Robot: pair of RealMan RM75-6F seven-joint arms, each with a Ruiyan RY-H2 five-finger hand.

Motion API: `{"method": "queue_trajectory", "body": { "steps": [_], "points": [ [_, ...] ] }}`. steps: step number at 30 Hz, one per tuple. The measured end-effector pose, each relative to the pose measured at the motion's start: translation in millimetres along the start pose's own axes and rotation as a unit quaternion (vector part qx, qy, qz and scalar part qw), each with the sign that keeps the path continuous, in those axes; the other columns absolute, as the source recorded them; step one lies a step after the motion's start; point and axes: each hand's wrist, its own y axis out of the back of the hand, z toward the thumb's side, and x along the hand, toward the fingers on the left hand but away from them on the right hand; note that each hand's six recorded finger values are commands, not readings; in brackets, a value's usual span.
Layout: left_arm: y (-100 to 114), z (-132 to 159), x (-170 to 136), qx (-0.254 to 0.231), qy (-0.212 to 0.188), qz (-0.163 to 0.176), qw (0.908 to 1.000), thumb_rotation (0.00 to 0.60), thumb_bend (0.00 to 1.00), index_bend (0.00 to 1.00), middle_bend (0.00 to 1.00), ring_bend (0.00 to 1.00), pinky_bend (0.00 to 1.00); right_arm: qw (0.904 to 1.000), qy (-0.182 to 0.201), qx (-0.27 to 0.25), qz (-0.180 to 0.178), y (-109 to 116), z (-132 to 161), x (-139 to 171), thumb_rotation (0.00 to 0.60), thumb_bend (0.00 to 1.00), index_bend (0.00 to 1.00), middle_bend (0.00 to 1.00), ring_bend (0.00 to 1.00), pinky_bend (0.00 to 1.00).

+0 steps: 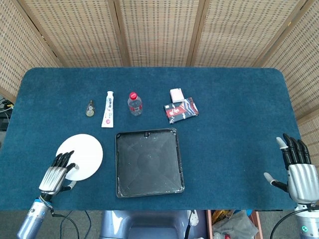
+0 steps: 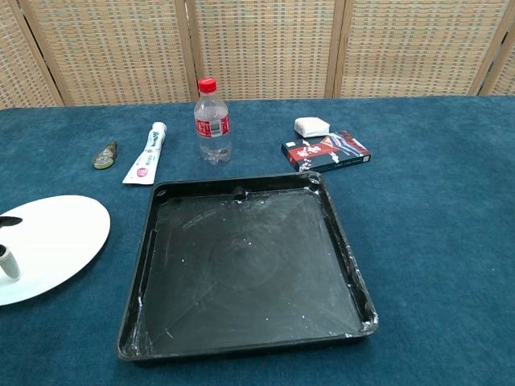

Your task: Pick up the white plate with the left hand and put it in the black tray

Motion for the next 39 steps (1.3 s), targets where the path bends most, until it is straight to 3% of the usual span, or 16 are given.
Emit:
{"method": "queue_trajectory", "body": {
  "steps": [8,14,23,29,33,39],
  "points": [
    [4.6,-4.1,3.9,-0.009,0.003,0.007,0.9999,0.600,0.45,0.55,0.00,0.00,0.00,1.0000,-0.001,-0.005,-0.002,1.9,-0.9,-0.5,0.600,0.00,0.00,0.00,0.00,0.00],
    [19.9,-5.5,8.7,-0.037,0.001,0.042,0.9984,0.600,0.50,0.69,0.00,0.00,0.00,0.9999,-0.001,-0.009,-0.005,4.1,-1.3,-0.2,0.600,0.00,0.00,0.00,0.00,0.00],
    [83.7,-0.9,17.6,-0.075,-0.033,0.145,0.9860,0.600,0.50,0.75,0.00,0.00,0.00,1.0000,0.001,-0.006,-0.002,2.1,-0.5,-0.2,0.600,0.00,0.00,0.00,0.00,0.00],
    [126.6,26.2,21.3,-0.082,-0.088,0.188,0.9748,0.600,0.50,0.77,0.00,0.00,0.00,1.0000,-0.002,0.006,-0.001,-1.0,-0.9,-2.0,0.600,0.00,0.00,0.00,0.00,0.00],
    [149.7,57.5,28.0,-0.075,-0.149,0.207,0.9639,0.600,0.50,0.78,0.00,0.00,0.00,0.9999,-0.009,0.014,0.001,-5.2,-1.9,-5.2,0.600,0.00,0.00,0.00,0.00,0.00],
    [157.7,99.5,42.1,-0.077,-0.221,0.207,0.9498,0.600,0.50,0.79,0.00,0.00,0.00,0.9995,-0.021,0.026,0.002,-9.7,-4.5,-9.2,0.600,0.00,0.00,0.00,0.00,0.00]
  ]
}}
